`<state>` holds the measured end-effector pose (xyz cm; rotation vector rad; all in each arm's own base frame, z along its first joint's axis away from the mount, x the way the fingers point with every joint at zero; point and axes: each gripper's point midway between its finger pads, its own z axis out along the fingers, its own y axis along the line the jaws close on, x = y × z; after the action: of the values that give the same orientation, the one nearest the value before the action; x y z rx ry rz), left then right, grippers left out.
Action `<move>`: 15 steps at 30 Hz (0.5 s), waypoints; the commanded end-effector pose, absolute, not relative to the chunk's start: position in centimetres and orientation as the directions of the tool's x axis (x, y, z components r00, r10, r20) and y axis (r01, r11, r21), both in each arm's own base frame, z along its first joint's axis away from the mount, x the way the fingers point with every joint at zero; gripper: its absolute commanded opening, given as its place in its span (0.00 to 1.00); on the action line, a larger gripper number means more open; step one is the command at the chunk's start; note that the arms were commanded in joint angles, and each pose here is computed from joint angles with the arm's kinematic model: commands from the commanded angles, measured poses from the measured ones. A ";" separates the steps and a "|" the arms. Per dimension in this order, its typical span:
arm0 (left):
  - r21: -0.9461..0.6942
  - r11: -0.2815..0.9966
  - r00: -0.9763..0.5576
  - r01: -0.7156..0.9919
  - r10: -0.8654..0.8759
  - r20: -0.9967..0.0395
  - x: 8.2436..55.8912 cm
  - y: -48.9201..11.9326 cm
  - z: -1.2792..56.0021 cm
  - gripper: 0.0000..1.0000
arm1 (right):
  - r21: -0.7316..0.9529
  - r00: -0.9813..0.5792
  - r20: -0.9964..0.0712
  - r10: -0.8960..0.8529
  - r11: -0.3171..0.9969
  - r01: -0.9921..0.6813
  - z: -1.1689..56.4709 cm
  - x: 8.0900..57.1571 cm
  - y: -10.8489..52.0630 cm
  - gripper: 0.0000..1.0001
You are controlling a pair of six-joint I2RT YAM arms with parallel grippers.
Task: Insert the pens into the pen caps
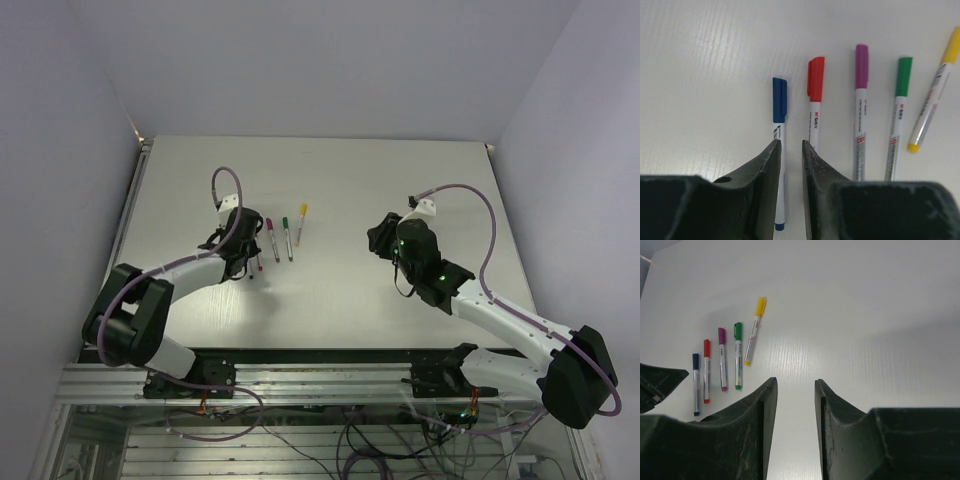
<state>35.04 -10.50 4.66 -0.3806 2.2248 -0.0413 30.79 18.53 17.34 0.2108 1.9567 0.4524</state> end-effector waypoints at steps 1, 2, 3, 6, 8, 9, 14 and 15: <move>-0.199 0.948 -0.534 -0.248 -0.305 -0.788 35.9 -10.5 7.9 0.33 | 0.414 -0.393 -0.847 0.358 0.908 -0.066 18.0 31.1 18.5 0.35; -0.205 0.948 -0.528 -0.245 -0.307 -0.792 35.8 -10.4 8.3 0.33 | 0.412 -0.389 -0.849 0.358 0.909 -0.063 18.0 31.0 18.4 0.35; -0.206 0.948 -0.524 -0.244 -0.308 -0.794 35.7 -10.3 8.7 0.33 | 0.410 -0.383 -0.851 0.359 0.910 -0.058 18.1 31.0 18.1 0.35; -0.210 0.947 -0.508 -0.243 -0.308 -0.804 35.2 -10.0 9.8 0.32 | 0.399 -0.359 -0.863 0.356 0.916 -0.052 18.5 30.8 17.4 0.38; -0.205 0.948 -0.502 -0.242 -0.303 -0.810 34.7 -9.6 10.4 0.32 | 0.394 -0.345 -0.867 0.359 0.918 -0.036 18.6 30.5 16.7 0.47; -0.205 0.949 -0.499 -0.241 -0.303 -0.812 34.5 -9.5 10.6 0.31 | 0.386 -0.342 -0.870 0.355 0.922 -0.024 18.5 30.3 16.3 0.52; -0.243 0.938 -0.455 -0.248 -0.334 -0.825 33.0 -8.6 12.3 0.31 | 0.350 -0.356 -0.873 0.333 0.937 0.016 18.1 29.8 15.1 0.66; -0.245 0.935 -0.444 -0.258 -0.340 -0.829 32.7 -8.3 12.6 0.31 | 0.340 -0.366 -0.870 0.332 0.939 0.045 17.8 29.7 14.6 0.67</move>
<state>33.91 -9.91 11.90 -0.3906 2.0779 -0.1357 30.04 16.55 18.67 0.2329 1.8962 0.4127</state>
